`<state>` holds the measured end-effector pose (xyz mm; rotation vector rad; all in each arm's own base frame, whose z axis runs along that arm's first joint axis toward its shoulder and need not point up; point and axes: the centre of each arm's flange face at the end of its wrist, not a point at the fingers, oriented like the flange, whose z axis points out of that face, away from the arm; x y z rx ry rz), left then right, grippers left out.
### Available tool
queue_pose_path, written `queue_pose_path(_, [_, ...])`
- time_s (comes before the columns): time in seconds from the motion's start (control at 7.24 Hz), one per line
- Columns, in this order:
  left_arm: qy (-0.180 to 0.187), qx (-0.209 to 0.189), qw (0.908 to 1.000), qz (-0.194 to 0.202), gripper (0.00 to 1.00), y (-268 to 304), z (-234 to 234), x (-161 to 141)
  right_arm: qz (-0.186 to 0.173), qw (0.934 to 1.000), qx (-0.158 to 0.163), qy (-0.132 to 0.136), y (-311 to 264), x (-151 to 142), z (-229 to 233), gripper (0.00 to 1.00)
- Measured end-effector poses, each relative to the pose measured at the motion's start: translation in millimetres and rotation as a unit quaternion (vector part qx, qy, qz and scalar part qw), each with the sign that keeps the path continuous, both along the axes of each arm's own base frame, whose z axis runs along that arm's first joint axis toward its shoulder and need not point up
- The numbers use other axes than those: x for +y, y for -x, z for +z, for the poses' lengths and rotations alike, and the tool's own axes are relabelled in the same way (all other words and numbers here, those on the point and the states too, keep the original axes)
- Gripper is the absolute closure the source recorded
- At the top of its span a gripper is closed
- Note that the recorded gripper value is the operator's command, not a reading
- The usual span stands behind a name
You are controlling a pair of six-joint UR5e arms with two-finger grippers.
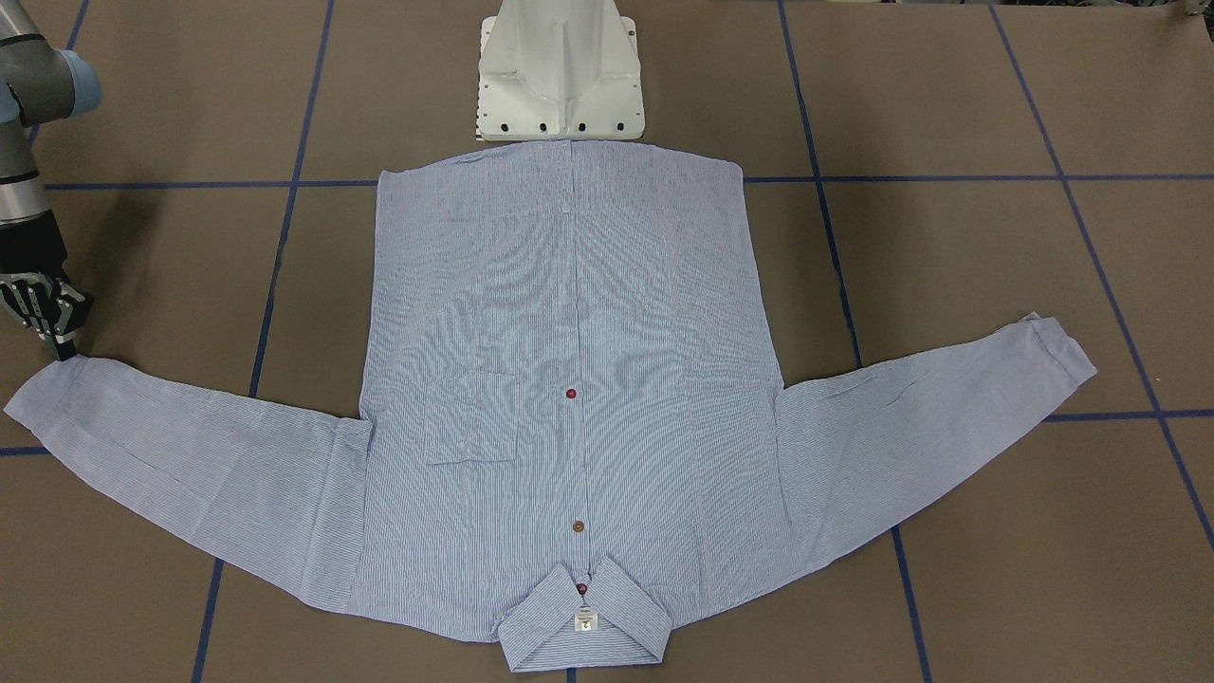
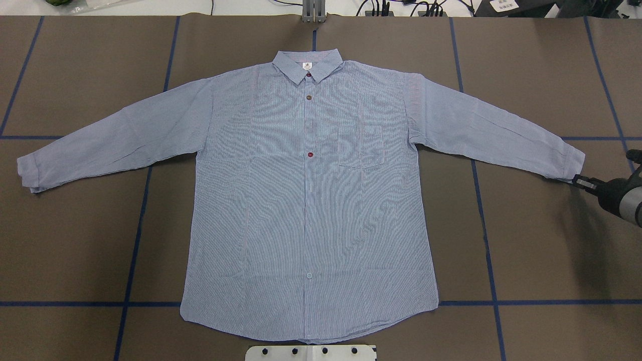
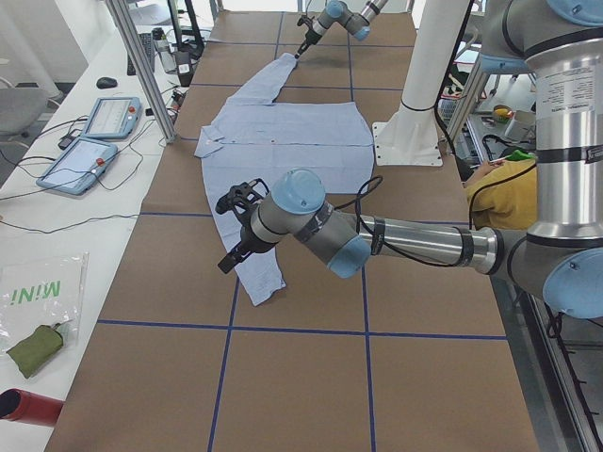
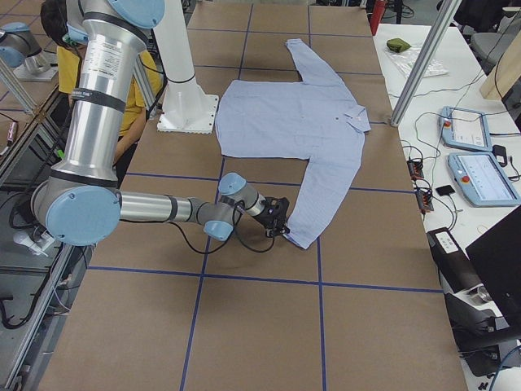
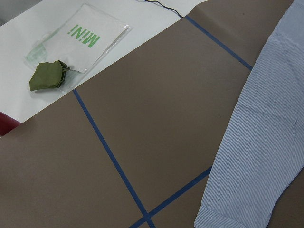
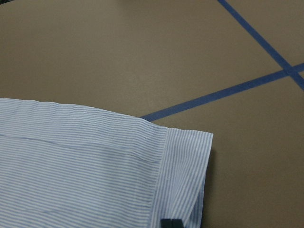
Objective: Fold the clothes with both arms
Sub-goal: 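Lower the right gripper to the cuff of the sleeve nearest it and grasp, then carry the sleeve cuff with the right gripper across the shirt front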
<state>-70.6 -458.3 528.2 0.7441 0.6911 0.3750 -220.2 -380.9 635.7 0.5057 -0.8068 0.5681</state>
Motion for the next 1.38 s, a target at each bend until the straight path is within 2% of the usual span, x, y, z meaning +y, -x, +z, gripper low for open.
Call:
queue_pose_path(0.28, [0.0,0.0,1.0,0.0,0.0,0.0,0.7,-0.1,0.013,0.9984,-0.044,-0.034,-14.0,-19.8,-59.7,1.0])
queue_pose_path(0.41, [0.001,0.0,1.0,0.0,0.0,0.0,1.9,0.0,0.021,0.9941,-0.08,-0.071,-9.3,-38.0,-109.3,1.0])
queue_pose_path(0.55, [0.002,0.0,1.0,0.0,0.0,0.0,2.8,0.0,0.025,0.9859,-0.121,-0.114,8.2,-61.2,-167.2,1.0])
queue_pose_path(0.69, [0.003,0.0,1.0,0.0,0.0,0.0,3.5,0.6,0.028,0.9736,-0.162,-0.159,36.2,-82.0,-229.9,1.0])
queue_pose_path(0.83, [0.004,0.0,1.0,0.0,0.0,0.0,4.6,1.3,0.035,0.9631,-0.187,-0.191,77.7,-92.2,-290.4,1.0])
queue_pose_path(0.97, [0.005,0.0,1.0,0.0,0.0,0.0,5.8,1.5,0.048,0.9622,-0.182,-0.197,128.1,-95.0,-345.0,1.0])
queue_pose_path(1.24, [0.007,0.0,1.0,0.0,0.0,0.0,6.6,1.1,0.083,0.9717,-0.126,-0.182,228.8,-95.4,-452.5,1.0])
queue_pose_path(1.38, [0.007,0.0,1.0,0.0,0.0,0.0,6.6,0.9,0.094,0.974,-0.109,-0.175,273.9,-99.8,-485.1,1.0])
